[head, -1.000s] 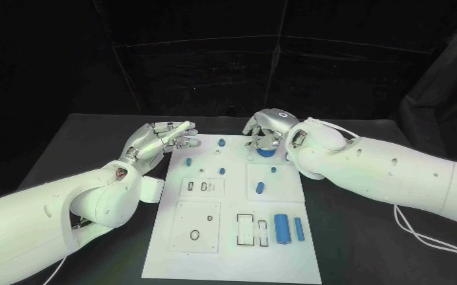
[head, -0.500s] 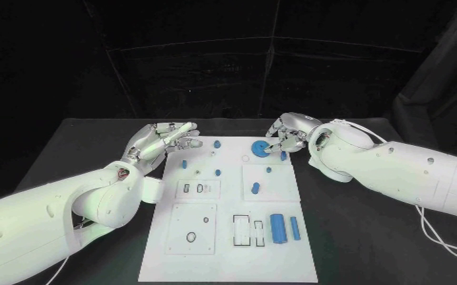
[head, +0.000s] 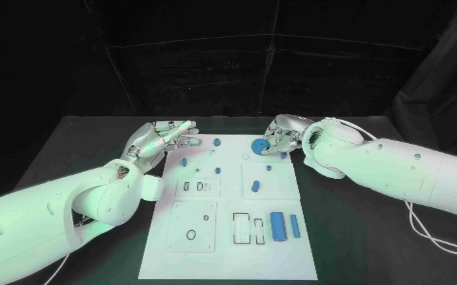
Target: Assemble the parts on the task board
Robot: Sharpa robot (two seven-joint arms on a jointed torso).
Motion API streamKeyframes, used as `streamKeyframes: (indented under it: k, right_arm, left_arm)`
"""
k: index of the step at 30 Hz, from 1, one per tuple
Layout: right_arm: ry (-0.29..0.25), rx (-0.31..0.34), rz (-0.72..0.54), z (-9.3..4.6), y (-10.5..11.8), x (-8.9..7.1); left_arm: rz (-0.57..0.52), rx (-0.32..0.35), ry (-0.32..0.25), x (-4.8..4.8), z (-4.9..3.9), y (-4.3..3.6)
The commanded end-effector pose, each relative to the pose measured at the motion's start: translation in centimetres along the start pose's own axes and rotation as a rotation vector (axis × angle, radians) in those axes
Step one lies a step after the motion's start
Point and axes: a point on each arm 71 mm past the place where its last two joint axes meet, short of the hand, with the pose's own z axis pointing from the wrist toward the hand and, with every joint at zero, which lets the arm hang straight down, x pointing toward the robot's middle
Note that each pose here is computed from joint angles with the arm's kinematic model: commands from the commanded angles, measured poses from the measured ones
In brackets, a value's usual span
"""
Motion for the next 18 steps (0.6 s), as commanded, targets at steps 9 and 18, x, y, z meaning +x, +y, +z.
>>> streamKeyframes:
  k: [9,18]
  right_arm:
    - [0.004,-0.007,-0.038,0.51,0.52,0.1]
    - [-0.011,-0.017,-0.082,0.87,0.94,0.14]
  left_arm:
    - [-0.004,0.006,0.018,0.15,0.07,-0.09]
    - [-0.005,0.004,0.02,0.16,0.11,-0.05]
